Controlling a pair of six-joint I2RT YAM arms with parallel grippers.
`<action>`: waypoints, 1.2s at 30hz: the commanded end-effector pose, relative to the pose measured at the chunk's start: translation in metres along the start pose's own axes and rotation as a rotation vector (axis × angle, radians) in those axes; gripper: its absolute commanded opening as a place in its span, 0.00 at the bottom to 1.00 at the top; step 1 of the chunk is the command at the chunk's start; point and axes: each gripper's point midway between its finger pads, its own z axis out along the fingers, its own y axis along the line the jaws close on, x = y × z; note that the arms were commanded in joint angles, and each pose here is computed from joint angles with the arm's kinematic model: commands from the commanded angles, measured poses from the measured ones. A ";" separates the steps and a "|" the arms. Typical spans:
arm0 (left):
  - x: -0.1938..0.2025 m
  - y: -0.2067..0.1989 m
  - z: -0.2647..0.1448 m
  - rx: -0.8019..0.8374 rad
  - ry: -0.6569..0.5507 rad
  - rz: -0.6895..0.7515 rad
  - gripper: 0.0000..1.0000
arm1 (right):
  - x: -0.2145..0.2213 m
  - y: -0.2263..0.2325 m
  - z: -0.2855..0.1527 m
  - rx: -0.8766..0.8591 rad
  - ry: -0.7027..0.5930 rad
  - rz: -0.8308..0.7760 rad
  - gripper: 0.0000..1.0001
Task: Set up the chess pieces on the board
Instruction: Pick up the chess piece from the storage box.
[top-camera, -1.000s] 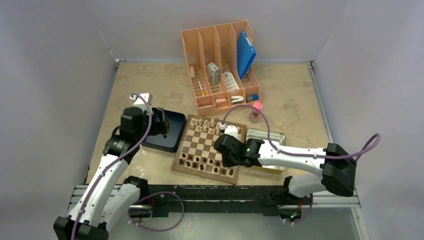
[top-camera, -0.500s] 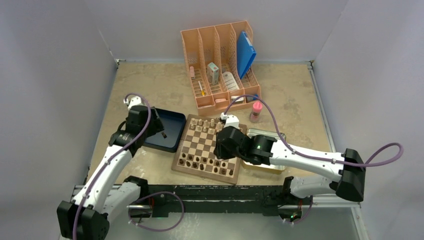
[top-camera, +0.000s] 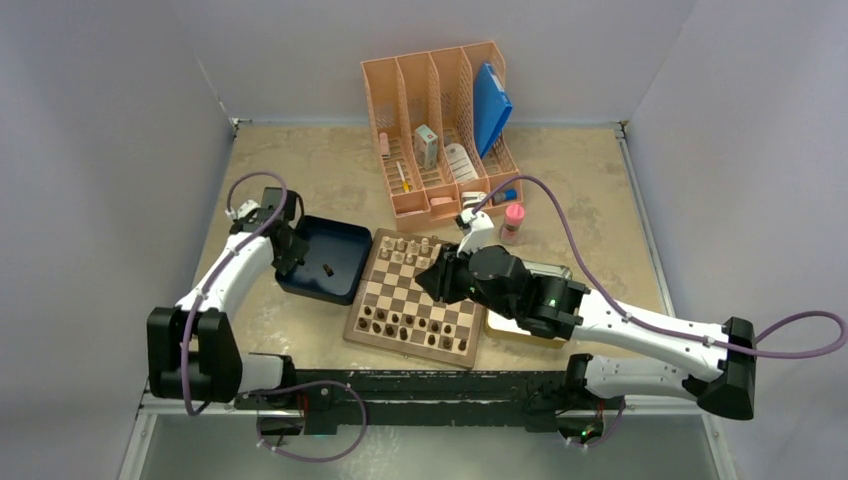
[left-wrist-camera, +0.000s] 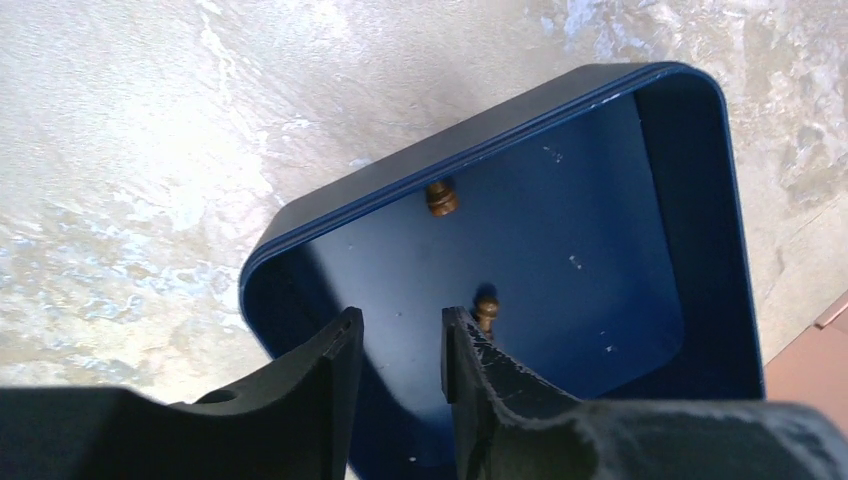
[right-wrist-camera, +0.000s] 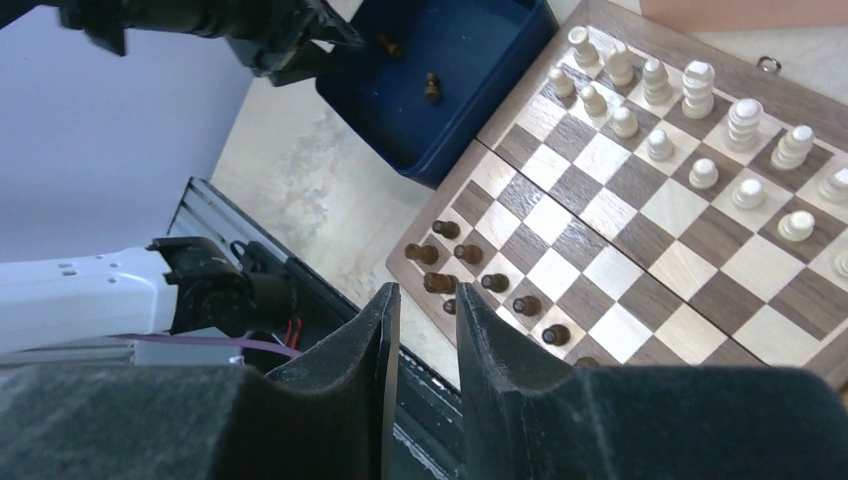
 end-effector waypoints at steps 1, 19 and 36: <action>-0.016 -0.026 0.003 0.007 -0.011 -0.151 0.31 | -0.017 0.018 -0.004 -0.088 -0.065 -0.021 0.29; -0.009 -0.017 0.043 -0.203 -0.002 -0.270 0.31 | -0.022 0.015 -0.026 -0.130 -0.102 0.000 0.29; -0.019 -0.024 0.057 -0.215 -0.059 -0.291 0.34 | -0.012 0.016 -0.018 -0.138 -0.063 -0.021 0.29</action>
